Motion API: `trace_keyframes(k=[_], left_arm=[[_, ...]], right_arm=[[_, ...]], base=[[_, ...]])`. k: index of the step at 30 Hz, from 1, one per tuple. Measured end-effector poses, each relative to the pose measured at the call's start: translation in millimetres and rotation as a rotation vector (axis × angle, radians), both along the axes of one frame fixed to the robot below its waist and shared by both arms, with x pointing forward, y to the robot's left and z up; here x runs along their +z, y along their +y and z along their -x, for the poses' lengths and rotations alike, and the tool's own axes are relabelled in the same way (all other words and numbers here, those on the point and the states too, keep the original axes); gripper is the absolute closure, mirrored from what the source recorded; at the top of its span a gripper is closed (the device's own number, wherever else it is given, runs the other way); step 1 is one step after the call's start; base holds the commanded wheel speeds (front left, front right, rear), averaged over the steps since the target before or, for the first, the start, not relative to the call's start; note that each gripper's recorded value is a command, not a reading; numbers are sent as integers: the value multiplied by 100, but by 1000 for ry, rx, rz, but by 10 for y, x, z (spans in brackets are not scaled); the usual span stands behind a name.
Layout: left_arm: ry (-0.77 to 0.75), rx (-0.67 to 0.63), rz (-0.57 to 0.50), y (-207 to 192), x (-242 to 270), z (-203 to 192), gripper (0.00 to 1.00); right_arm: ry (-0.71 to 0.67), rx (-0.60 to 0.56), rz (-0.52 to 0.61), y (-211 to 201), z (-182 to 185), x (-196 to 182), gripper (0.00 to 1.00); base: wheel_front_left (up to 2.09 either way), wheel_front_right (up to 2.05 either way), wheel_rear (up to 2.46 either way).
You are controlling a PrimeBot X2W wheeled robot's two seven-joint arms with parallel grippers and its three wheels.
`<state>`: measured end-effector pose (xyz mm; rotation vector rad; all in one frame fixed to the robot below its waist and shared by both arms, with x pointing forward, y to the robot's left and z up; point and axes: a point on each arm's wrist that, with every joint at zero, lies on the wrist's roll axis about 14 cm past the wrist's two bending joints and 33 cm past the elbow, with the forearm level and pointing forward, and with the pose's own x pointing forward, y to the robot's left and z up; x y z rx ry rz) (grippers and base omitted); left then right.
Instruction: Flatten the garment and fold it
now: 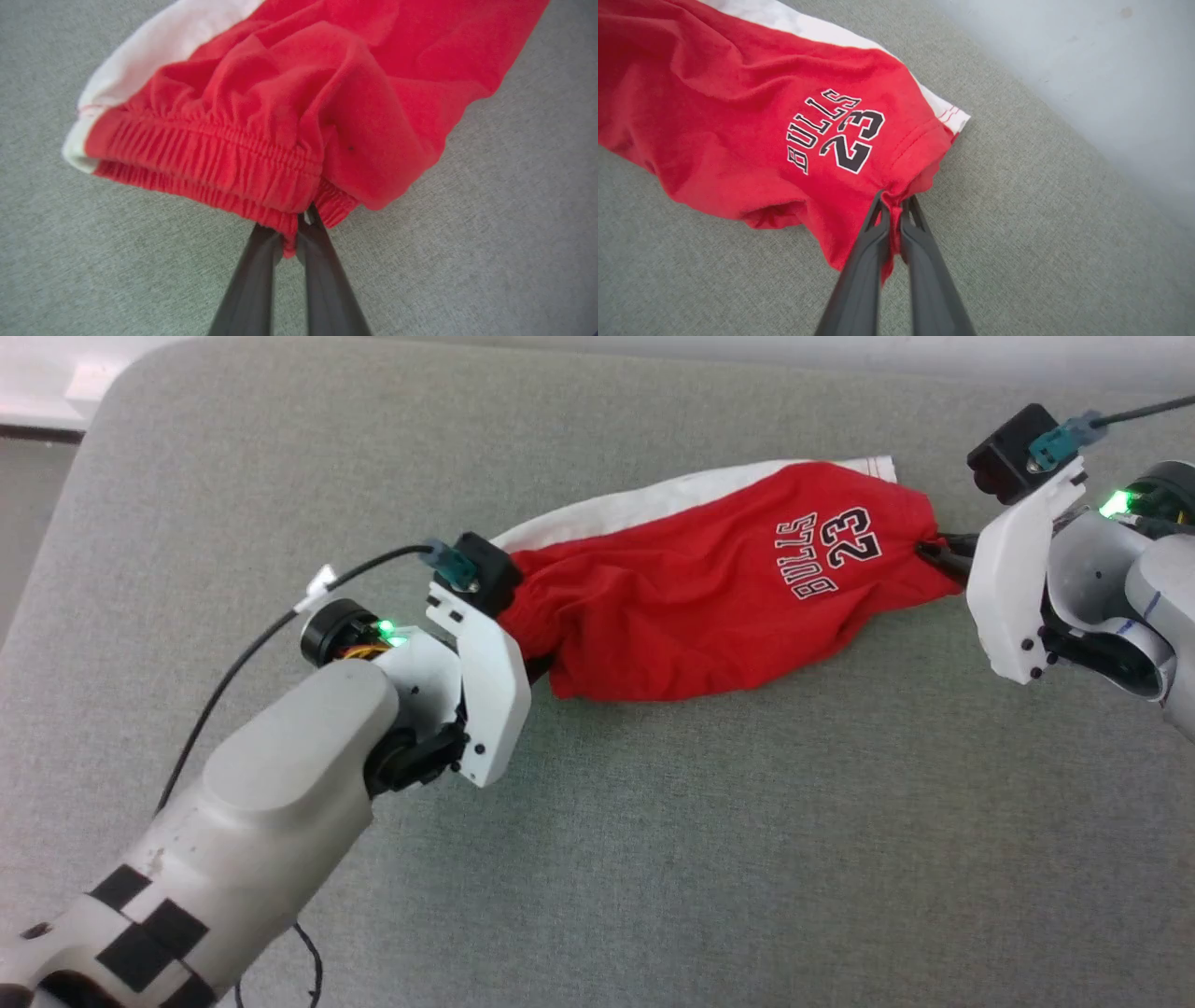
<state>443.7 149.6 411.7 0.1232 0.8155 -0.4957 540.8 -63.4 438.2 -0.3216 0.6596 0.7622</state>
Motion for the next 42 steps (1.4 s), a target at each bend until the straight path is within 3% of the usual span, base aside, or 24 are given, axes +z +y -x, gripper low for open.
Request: trace_keyframes(k=[6,13,25,31,32,33,34,35,42], left_arm=[[-115,20,89,24,354,14,100],[-127,16,154,-30,328,417,100],[-31,-35,165,-252,-43,1044,100],[10,-45,145,-259,-205,1173,100],[4,-48,140,-256,-207,1172,40],[-13,-49,136,-252,-195,1160,0],[-29,-40,139,-248,-177,1146,0],[-50,-36,135,-237,-158,1137,0],[-375,-26,102,-173,392,944,0]], right_arm=[[-94,16,-53,-97,149,299,100],[-85,34,-70,-377,694,258,100],[116,-68,-33,-1021,1757,-358,100],[209,-116,-33,-1053,2044,-627,100],[202,-121,-34,-1055,2029,-619,100],[193,-133,-45,-1052,1999,-598,66],[184,-145,-54,-1055,1978,-576,25],[169,-154,-60,-1066,1952,-544,0],[-38,-179,-110,-1180,1605,113,0]], base=[[0,0,0],[0,0,0],[0,0,0],[0,0,0],[0,0,0],[0,0,0],[0,0,0],[0,0,0],[0,0,0]])
